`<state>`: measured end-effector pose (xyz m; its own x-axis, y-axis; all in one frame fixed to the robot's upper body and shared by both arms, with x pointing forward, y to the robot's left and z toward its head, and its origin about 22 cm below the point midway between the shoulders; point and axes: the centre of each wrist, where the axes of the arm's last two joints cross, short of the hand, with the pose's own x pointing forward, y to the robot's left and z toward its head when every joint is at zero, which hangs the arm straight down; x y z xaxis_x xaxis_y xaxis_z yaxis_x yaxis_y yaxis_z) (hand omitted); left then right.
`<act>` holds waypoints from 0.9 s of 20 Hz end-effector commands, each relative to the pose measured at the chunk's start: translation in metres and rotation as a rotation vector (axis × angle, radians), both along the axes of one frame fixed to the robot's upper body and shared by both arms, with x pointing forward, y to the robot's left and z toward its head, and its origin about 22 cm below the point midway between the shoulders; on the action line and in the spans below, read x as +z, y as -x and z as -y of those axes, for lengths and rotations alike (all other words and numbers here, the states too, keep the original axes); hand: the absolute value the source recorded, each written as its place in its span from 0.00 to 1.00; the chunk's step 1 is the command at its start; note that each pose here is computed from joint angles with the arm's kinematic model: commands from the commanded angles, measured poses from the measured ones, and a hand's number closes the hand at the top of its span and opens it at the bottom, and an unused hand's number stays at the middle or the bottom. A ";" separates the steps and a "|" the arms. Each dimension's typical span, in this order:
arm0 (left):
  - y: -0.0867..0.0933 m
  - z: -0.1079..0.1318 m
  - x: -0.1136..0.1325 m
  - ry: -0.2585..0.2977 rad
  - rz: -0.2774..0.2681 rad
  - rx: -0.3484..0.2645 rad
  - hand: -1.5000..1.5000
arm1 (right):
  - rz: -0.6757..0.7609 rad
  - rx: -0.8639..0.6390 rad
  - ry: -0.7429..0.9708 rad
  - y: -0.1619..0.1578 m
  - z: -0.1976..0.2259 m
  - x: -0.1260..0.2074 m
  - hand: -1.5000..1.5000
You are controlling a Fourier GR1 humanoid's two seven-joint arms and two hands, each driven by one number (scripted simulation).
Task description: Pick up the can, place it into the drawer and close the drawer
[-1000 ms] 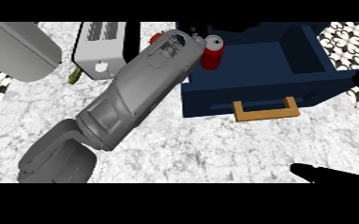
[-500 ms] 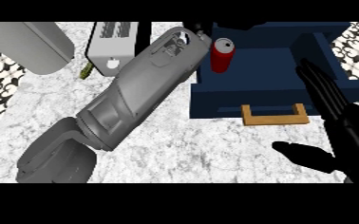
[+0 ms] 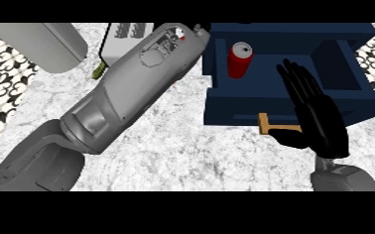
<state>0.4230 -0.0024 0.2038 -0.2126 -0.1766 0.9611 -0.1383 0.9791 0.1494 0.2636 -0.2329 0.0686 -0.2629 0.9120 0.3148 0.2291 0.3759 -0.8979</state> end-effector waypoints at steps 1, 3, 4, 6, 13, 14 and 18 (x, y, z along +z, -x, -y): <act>-0.002 -0.023 0.007 -0.014 -0.011 0.003 0.00 | 0.001 -0.036 -0.008 -0.020 -0.004 -0.029 0.00; -0.003 -0.029 0.008 -0.017 -0.003 0.021 0.00 | 0.005 -0.040 0.017 -0.028 -0.023 -0.049 0.00; -0.002 -0.031 0.005 0.000 -0.019 0.013 0.00 | 0.001 -0.053 0.018 -0.045 -0.002 -0.037 0.00; 0.000 -0.049 0.009 -0.008 -0.002 0.016 0.00 | 0.006 -0.088 0.017 -0.051 0.001 -0.039 0.00; 0.009 -0.065 0.029 0.003 -0.021 0.009 0.00 | -0.023 -0.116 0.087 -0.062 0.012 -0.081 0.00; 0.011 -0.066 0.038 0.004 -0.037 -0.014 0.00 | 0.001 -0.131 0.101 -0.071 -0.002 -0.079 0.00; 0.011 -0.091 0.021 -0.015 -0.043 -0.022 0.00 | 0.048 -0.166 0.118 -0.097 0.010 -0.068 0.00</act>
<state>0.4157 0.0765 0.2269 -0.1825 -0.1842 0.9658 -0.1317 0.9780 0.1616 0.3499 -0.2370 0.0216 -0.1864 0.9682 0.1669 0.3692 0.2264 -0.9013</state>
